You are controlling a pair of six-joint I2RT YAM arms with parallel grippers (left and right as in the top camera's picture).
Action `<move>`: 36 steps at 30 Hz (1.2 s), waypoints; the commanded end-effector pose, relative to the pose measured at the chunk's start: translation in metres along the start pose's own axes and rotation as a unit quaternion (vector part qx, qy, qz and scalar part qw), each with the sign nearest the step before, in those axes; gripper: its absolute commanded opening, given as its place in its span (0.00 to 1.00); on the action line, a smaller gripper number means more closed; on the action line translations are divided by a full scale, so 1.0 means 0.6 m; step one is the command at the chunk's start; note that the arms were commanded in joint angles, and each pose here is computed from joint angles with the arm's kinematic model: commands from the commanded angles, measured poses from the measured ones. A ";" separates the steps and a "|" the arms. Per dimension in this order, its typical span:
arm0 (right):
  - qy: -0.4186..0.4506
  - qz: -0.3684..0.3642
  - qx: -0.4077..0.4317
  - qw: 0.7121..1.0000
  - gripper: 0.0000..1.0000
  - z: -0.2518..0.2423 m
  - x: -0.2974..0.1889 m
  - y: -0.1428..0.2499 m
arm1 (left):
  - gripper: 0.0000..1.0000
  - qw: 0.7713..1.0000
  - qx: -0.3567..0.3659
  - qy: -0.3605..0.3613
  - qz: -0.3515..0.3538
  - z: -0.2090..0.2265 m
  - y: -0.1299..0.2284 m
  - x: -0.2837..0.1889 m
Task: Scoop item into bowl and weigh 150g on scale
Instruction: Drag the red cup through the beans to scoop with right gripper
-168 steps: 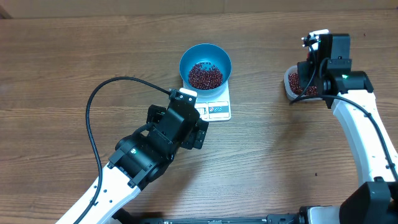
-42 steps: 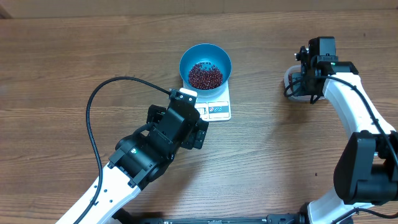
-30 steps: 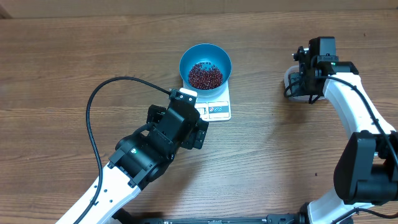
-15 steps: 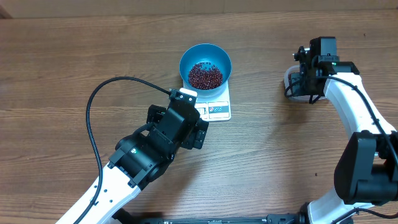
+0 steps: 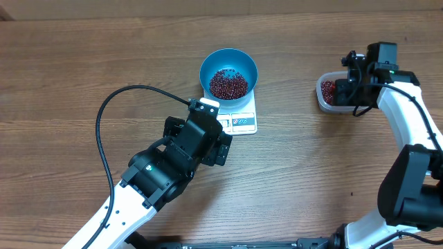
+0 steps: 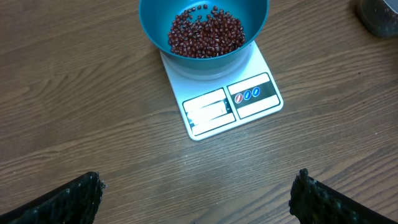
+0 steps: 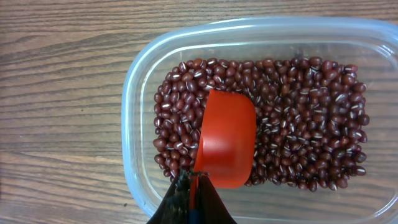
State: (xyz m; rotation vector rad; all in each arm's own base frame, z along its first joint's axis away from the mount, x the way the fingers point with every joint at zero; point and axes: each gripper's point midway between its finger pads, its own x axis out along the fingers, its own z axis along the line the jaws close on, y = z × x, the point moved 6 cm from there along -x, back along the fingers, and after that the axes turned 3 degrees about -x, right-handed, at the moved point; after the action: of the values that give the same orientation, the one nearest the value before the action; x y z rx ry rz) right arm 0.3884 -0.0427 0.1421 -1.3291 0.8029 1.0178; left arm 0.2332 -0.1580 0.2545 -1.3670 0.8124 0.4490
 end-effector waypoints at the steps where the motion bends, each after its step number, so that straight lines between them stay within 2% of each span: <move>1: -0.032 -0.014 0.004 0.999 0.04 0.004 -0.008 -0.010 | 0.99 1.000 0.002 -0.006 0.003 0.005 0.001 0.004; 24: -0.033 -0.020 0.027 0.999 0.04 0.002 -0.008 -0.013 | 0.99 1.000 0.002 -0.006 0.003 0.005 0.001 0.004; 36: -0.058 -0.037 0.083 0.994 0.04 -0.018 -0.015 -0.016 | 0.99 1.000 0.002 -0.006 0.003 0.005 0.001 0.004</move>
State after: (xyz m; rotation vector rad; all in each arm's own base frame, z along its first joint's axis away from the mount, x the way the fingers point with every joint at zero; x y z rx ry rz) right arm 0.3897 -0.0540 0.1456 -1.1720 0.7795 0.9515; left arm 0.2332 -0.1580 0.2545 -1.3670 0.8124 0.4490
